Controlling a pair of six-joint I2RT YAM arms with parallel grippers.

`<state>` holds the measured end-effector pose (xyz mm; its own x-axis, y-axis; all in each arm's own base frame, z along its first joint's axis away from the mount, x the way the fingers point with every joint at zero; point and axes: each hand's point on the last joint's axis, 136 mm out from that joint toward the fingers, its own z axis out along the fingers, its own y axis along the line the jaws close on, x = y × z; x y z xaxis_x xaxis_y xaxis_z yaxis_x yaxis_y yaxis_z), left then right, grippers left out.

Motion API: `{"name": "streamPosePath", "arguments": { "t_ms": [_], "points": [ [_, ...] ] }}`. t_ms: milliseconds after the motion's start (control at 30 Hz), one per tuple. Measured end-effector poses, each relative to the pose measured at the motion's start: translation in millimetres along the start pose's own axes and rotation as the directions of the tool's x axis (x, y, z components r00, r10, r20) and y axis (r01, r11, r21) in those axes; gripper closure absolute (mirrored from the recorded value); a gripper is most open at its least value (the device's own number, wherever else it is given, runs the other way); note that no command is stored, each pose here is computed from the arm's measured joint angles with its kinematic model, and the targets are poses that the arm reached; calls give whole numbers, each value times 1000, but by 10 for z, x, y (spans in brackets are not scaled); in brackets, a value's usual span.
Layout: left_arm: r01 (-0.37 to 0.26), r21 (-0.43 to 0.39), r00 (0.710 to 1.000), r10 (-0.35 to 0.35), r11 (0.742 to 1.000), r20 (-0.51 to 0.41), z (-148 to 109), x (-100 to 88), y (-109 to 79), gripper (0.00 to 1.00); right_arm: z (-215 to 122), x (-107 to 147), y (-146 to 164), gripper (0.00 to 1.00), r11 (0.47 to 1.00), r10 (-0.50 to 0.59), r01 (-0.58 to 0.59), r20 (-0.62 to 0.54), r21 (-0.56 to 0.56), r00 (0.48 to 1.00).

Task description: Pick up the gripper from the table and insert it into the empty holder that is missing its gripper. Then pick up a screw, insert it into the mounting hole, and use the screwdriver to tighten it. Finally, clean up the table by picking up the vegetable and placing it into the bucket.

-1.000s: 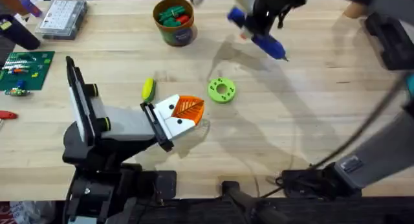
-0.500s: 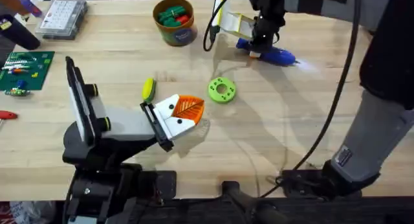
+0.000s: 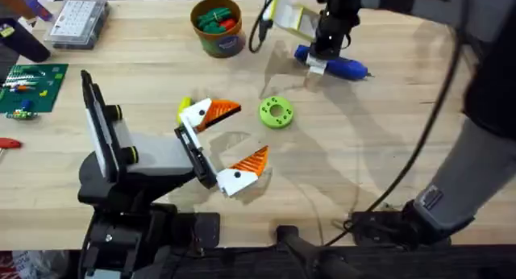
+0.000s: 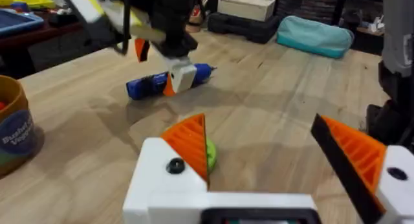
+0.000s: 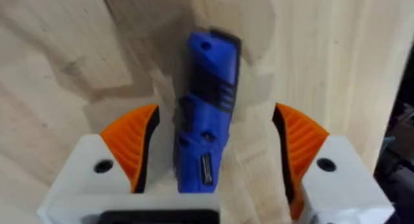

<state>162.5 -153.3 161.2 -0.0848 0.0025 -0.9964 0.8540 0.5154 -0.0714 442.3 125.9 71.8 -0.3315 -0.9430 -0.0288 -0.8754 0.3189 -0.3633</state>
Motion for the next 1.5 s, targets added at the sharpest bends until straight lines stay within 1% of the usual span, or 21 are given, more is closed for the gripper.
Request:
{"name": "streamPosePath", "arguments": {
  "t_ms": [267, 367, 1500],
  "points": [
    [-1, 0, 1000, 1, 1000, 0, 0, -1, 0, 13, -934, 0, 112, 5, 995, 89, -92, 68, 39, 994],
    [0, 0, 1000, 0, 1000, 0, 0, 0, 1, 13, -1209, 4, 194, 5, 990, 131, -136, 95, 45, 987],
    [0, 0, 1000, 0, 1000, 0, 0, 0, 1, 13, -1213, 4, 195, 5, 990, 132, -137, 96, 45, 987]
  ]
}}
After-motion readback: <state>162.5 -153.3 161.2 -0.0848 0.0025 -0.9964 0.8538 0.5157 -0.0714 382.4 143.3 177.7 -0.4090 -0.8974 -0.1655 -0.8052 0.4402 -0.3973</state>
